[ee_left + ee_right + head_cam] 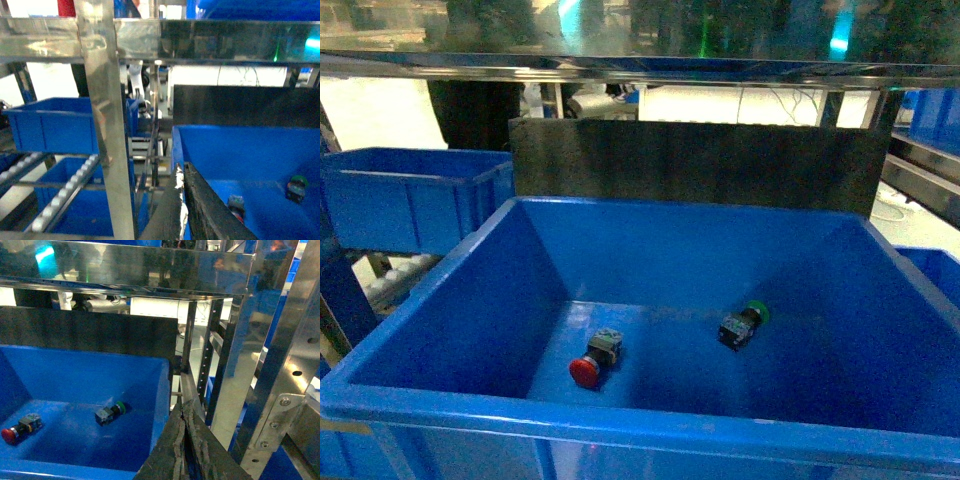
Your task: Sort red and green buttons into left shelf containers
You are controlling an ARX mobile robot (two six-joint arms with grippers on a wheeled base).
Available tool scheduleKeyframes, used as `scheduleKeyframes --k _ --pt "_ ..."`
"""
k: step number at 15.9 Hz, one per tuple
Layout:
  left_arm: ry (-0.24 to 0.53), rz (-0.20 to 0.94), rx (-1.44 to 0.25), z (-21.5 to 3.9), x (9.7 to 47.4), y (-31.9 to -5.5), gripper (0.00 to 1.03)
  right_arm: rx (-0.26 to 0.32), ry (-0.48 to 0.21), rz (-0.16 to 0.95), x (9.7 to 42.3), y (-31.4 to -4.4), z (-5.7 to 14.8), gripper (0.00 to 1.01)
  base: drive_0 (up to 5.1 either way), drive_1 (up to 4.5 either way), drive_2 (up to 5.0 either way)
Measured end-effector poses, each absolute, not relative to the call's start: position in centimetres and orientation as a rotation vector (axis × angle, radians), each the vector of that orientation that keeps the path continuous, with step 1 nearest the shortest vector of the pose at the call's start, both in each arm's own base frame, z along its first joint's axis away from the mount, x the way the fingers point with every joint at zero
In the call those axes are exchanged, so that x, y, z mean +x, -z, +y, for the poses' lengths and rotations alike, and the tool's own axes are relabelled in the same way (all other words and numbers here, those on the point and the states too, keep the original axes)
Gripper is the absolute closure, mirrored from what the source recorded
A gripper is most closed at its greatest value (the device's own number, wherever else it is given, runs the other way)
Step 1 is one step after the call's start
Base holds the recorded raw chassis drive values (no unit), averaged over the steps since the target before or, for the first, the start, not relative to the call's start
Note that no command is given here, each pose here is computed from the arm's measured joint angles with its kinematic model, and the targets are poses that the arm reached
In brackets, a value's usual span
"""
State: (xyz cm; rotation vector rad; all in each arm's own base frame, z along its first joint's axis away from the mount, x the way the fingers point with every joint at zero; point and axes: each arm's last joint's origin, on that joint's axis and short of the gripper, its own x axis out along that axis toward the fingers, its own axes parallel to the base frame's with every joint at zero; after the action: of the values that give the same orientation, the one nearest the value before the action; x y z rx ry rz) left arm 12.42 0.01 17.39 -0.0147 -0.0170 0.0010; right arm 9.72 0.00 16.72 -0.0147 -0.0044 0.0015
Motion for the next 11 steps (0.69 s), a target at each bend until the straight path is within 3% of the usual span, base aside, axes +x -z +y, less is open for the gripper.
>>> scheduleKeyframes --k 11 --pt "-0.001 -0.013 -0.014 0.0 11.0 -17.1 1.01 -0.015 -0.001 -0.005 9.7 -16.7 0.0 0.99 0.0 0.0 0.0"
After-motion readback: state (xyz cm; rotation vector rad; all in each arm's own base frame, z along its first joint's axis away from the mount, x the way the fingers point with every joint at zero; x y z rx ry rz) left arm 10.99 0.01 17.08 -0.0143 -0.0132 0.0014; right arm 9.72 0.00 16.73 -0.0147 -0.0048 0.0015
